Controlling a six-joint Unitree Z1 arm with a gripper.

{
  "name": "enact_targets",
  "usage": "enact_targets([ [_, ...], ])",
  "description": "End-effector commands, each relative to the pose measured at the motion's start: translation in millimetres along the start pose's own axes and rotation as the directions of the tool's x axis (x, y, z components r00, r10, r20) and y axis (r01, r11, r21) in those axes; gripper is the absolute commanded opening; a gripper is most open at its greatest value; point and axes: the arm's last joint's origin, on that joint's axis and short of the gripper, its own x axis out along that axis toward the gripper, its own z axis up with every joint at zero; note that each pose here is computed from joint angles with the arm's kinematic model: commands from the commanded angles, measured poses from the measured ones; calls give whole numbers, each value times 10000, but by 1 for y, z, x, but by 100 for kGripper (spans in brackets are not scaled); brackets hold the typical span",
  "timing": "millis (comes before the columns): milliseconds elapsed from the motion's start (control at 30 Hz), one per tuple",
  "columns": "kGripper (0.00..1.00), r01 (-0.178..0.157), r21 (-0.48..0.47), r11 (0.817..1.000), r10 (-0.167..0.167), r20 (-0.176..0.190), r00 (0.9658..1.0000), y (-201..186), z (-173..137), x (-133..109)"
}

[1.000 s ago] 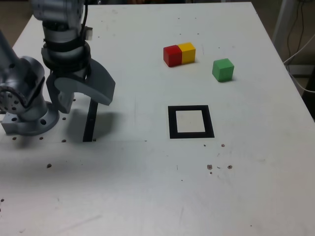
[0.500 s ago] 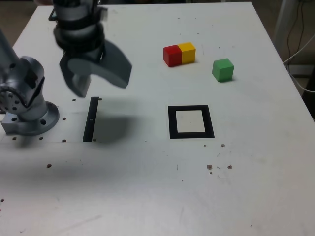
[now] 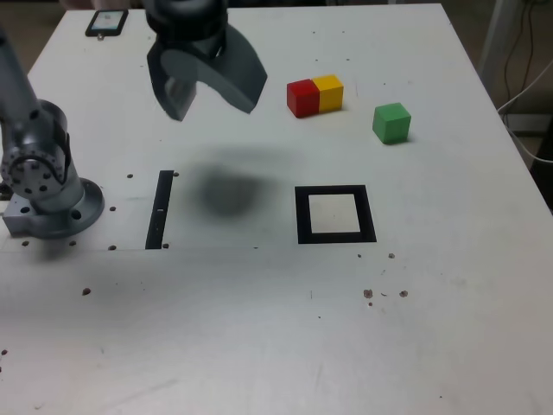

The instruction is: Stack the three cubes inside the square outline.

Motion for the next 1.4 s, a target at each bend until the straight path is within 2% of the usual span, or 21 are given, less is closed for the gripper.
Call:
enact_targets([
  [0, 98, -73, 343, 9994, 74, -7, 10000, 15, 7, -3],
  [233, 98, -478, 1954, 9796, 411, 385, 9984, 42, 29, -16],
  [400, 97, -714, 2522, 9650, 571, 635, 9963, 51, 39, -19],
  [500, 97, -793, 2497, 9651, 668, 579, 9961, 56, 41, -14],
  [633, 98, -1066, 2290, 9676, 1006, 380, 9942, 65, 44, -6],
  [700, 99, -1298, 2233, 9661, 1262, 304, 9915, 69, 46, -5],
  [833, 99, -1934, 2502, 9487, 1914, 324, 9810, 84, 45, -1],
  [900, 100, -2151, 3201, 9226, 2166, 314, 9758, 93, 43, 4],
  [1000, 100, -2115, 4650, 8597, 2311, 152, 9728, 105, 38, 13],
  [1067, 100, -1929, 5410, 8186, 2296, -4, 9733, 112, 35, 19],
  [1100, 100, -1815, 5667, 8037, 2257, -81, 9742, 115, 34, 21],
  [1233, 99, -1383, 6370, 7583, 2065, -335, 9779, 124, 32, 29],
  [1367, 99, -975, 7049, 7026, 1889, -526, 9806, 129, 30, 36],
])
